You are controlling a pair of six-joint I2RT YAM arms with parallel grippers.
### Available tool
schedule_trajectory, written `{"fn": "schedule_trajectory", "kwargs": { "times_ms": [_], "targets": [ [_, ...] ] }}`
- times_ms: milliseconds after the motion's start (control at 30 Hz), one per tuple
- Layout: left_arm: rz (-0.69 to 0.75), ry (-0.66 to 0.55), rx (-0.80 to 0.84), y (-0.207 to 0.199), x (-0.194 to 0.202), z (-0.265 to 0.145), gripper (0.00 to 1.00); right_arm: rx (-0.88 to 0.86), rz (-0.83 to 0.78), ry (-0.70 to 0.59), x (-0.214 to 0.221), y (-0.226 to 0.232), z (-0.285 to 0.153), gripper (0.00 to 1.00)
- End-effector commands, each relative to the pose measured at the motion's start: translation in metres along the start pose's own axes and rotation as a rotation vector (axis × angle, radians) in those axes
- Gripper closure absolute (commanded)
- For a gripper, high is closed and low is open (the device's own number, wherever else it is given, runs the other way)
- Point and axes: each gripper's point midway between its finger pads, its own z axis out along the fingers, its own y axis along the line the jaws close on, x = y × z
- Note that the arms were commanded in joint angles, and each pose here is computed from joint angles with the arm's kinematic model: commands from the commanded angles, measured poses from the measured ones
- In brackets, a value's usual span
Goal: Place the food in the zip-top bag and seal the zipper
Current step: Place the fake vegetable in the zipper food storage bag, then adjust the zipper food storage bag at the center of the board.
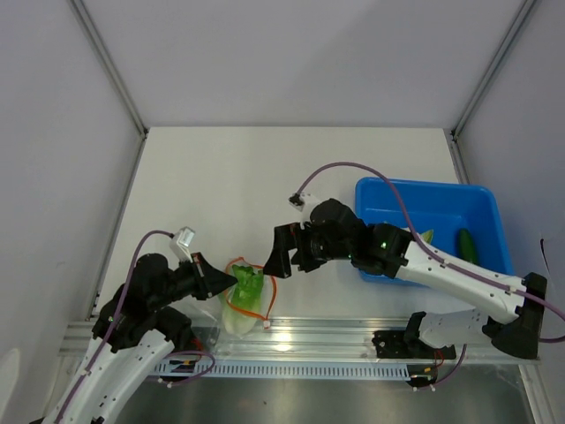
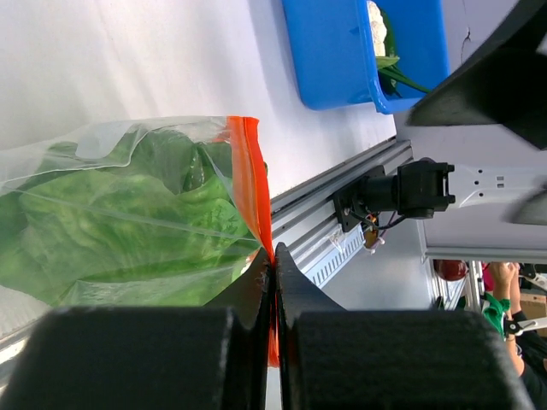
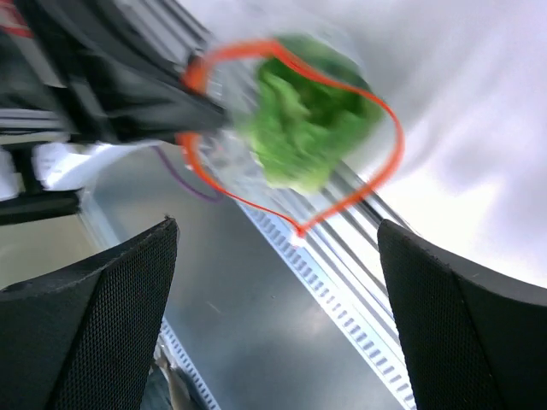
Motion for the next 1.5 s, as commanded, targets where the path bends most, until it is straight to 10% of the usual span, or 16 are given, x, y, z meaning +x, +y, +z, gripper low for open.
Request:
{"fn": "schedule_trajectory", "kwargs": {
  "times_ms": [0, 133, 300, 1167, 1367, 1467],
  "targets": [
    [0.033, -0.028, 0.056, -0.018, -0.011, -0.004, 1.00, 0.146, 0.072, 0.052, 0.035, -0.052, 0.009, 0.01],
    [0.029, -0.024, 0.068, -0.021, -0.011, -0.004, 0.99, 0.098, 0.089, -0.002, 0.037, -0.076, 0.027, 0.03],
    [0.037, -0.023, 0.069, -0.022, -0.011, -0.006, 0.99, -0.002, 0.020, -0.065, 0.032, -0.091, 0.049, 0.30],
    [0.022, -0.019, 0.095, -0.027, -0.010, -0.007, 0.99, -0.169, -0.001, 0.043, 0.056, -0.092, 0.130, 0.48],
    [0.025, -0.023, 0.092, -0.028, -0.010, -0.010, 0.99, -0.166, -0.011, 0.049, 0.055, -0.090, 0.140, 0.90],
    [0.033, -0.027, 0.086, -0.028, -0.011, -0.012, 1.00, -0.159, -0.038, 0.021, 0.049, -0.083, 0.129, 0.89]
  ]
}}
